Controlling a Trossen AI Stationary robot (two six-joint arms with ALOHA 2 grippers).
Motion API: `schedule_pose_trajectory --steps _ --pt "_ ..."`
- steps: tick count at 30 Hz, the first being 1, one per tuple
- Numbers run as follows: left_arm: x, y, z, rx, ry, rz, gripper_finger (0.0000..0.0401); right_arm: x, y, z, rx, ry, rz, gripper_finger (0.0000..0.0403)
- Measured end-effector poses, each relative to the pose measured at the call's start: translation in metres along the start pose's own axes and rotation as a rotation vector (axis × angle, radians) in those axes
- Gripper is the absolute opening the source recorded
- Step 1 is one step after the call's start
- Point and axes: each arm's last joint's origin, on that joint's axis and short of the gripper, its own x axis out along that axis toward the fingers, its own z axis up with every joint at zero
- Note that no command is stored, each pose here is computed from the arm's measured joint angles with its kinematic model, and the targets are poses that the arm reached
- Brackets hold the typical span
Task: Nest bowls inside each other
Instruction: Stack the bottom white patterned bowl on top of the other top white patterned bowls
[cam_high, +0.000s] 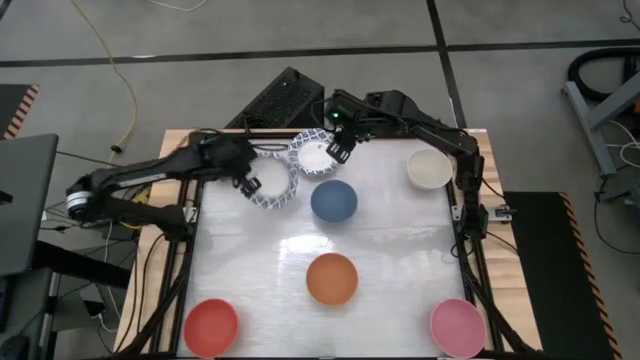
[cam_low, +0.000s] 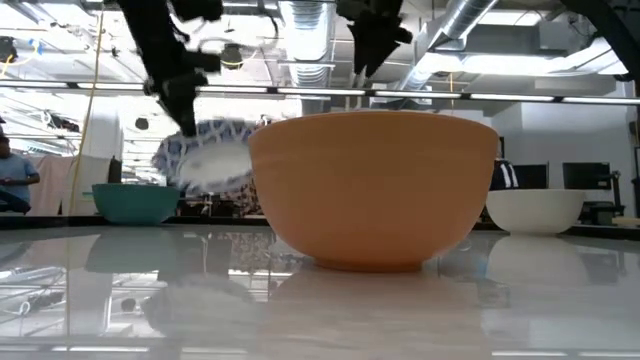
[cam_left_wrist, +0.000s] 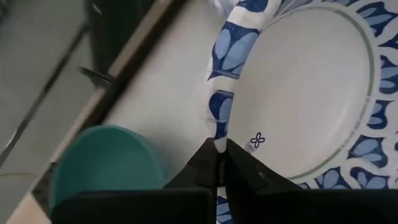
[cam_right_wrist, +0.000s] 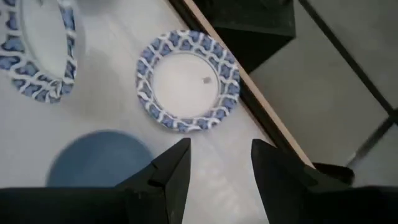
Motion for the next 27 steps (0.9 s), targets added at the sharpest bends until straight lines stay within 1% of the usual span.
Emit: schedule_pose_trajectory --steps 3,6,10,13,16,19,22,24,26,27 --pt "-0.025 0.013 0.002 -0.073 -0.156 0.048 0.0 -0.003 0.008 0.008 -0.023 -0.098 0.031 0.0188" --pt "-0.052 0.026 0.002 -0.147 -0.312 0.073 0.0 -0.008 0.021 0.017 -0.1 -0.219 0.065 0.0188" --pt "-0.084 0.041 -0.002 -0.243 -0.506 0.062 0.0 -0.017 0.039 0.025 -0.184 -0.352 0.101 0.0188" --pt "-0.102 0.049 -0.008 -0.29 -0.6 0.052 0.0 -0.009 0.052 0.028 -0.219 -0.415 0.114 0.0188" --pt "-0.112 0.055 -0.014 -0.317 -0.648 0.058 0.0 0.01 0.059 0.026 -0.247 -0.412 0.11 0.0185" --pt "-0.117 0.058 -0.017 -0.324 -0.669 0.082 0.0 0.028 0.064 0.024 -0.271 -0.418 0.145 0.0177" --pt "-0.118 0.059 -0.018 -0.327 -0.673 0.088 0.0 0.05 0.065 0.016 -0.293 -0.37 0.14 0.0164" --pt "-0.118 0.059 -0.018 -0.315 -0.671 0.093 0.0 0.065 0.061 0.008 -0.307 -0.297 0.124 0.0153" --pt "-0.118 0.058 -0.017 -0.301 -0.668 0.097 0.0 0.069 0.049 -0.001 -0.309 -0.238 0.113 0.014" --pt "-0.118 0.058 -0.018 -0.299 -0.665 0.097 0.0 0.065 0.042 -0.005 -0.305 -0.23 0.106 0.0133"
